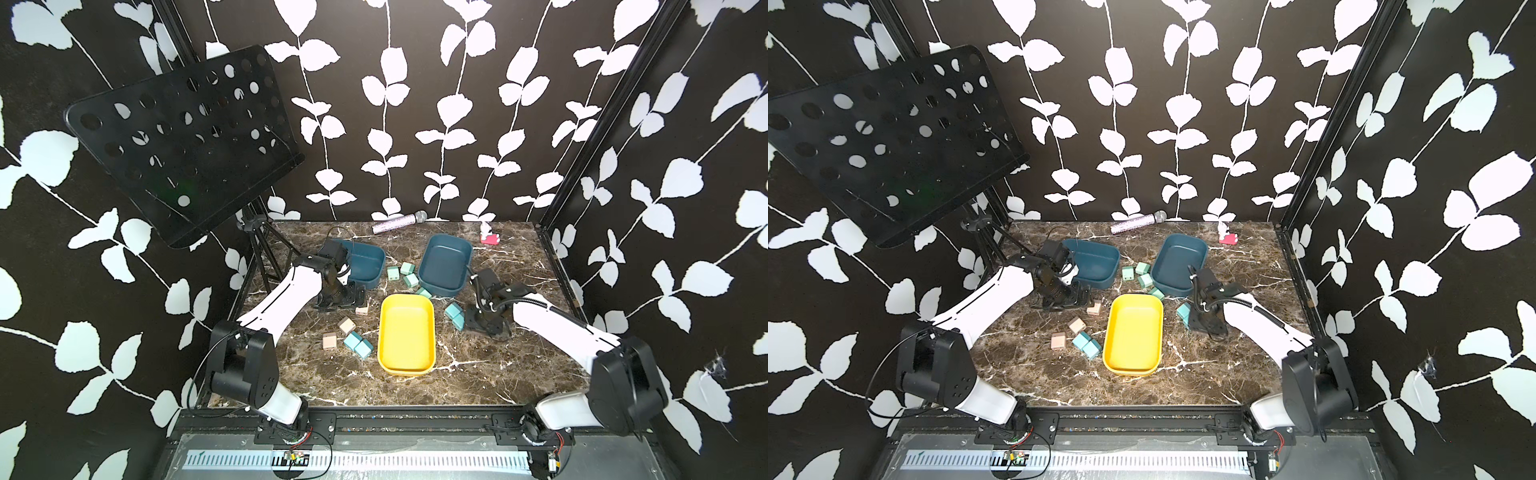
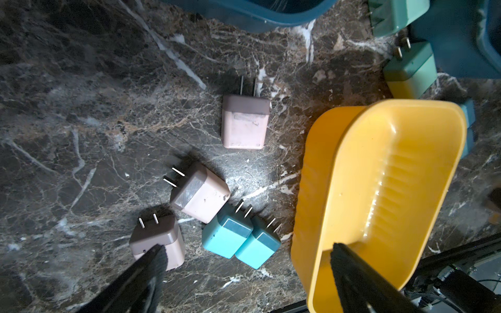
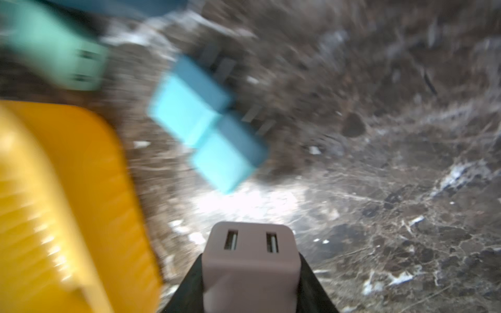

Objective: Place the plugs by color into the storage box
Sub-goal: Pick up the plug from the center of the board, then place the plug in the storage box.

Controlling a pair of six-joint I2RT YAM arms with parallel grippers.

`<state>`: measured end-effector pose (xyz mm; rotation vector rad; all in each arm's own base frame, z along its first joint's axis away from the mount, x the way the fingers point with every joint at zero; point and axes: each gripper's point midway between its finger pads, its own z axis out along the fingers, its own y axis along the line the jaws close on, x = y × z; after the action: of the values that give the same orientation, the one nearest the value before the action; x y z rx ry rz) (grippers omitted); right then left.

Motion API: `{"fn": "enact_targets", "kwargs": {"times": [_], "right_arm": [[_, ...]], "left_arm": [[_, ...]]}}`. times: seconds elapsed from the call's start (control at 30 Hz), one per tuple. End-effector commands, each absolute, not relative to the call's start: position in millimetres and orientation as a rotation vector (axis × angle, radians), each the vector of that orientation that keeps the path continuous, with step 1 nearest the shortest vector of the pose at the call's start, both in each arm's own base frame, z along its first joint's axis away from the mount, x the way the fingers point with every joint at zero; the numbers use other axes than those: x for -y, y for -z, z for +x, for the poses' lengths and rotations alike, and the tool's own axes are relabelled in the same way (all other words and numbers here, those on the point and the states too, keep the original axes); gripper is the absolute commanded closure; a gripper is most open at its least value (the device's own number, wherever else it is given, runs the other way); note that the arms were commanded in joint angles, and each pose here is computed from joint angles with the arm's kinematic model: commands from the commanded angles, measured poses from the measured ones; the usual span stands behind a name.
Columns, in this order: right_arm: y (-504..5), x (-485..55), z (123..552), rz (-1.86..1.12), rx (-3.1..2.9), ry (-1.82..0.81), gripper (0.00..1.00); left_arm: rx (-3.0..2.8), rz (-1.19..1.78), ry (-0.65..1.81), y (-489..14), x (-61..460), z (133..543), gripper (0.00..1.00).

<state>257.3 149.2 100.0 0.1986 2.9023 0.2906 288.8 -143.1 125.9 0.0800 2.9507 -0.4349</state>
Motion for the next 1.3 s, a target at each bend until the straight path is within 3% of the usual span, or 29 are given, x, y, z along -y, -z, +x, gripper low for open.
{"fn": "enact_targets", "kwargs": {"times": [0.0, 0.2, 0.5, 0.77, 1.27], "right_arm": [[-130.5, -177.9, 251.3, 0.105, -2.92, -0.316, 0.65], [-150.7, -266.5, 271.1, -0.119, -2.898, -0.369, 0.65], [-96.2, -352.1, 286.8, -0.24, -2.939, -0.396, 0.65], [-52.9, -358.5, 296.2, -0.237, -2.97, -0.3, 0.64], [-19.3, -351.2, 294.0, -0.229, -2.999, -0.187, 0.52]], "left_arm": [[-2.948, 0.093, 0.416, -130.2, 141.1, 287.4, 0.05], [-2.964, 0.028, 0.367, -133.8, 130.2, 284.4, 0.04], [-2.954, -0.151, 0.371, -139.1, 104.5, 272.9, 0.04], [-2.976, -0.201, 0.374, -133.0, 91.7, 256.6, 0.04], [-3.095, -0.268, 0.375, -103.7, 91.6, 241.5, 0.04]]}}
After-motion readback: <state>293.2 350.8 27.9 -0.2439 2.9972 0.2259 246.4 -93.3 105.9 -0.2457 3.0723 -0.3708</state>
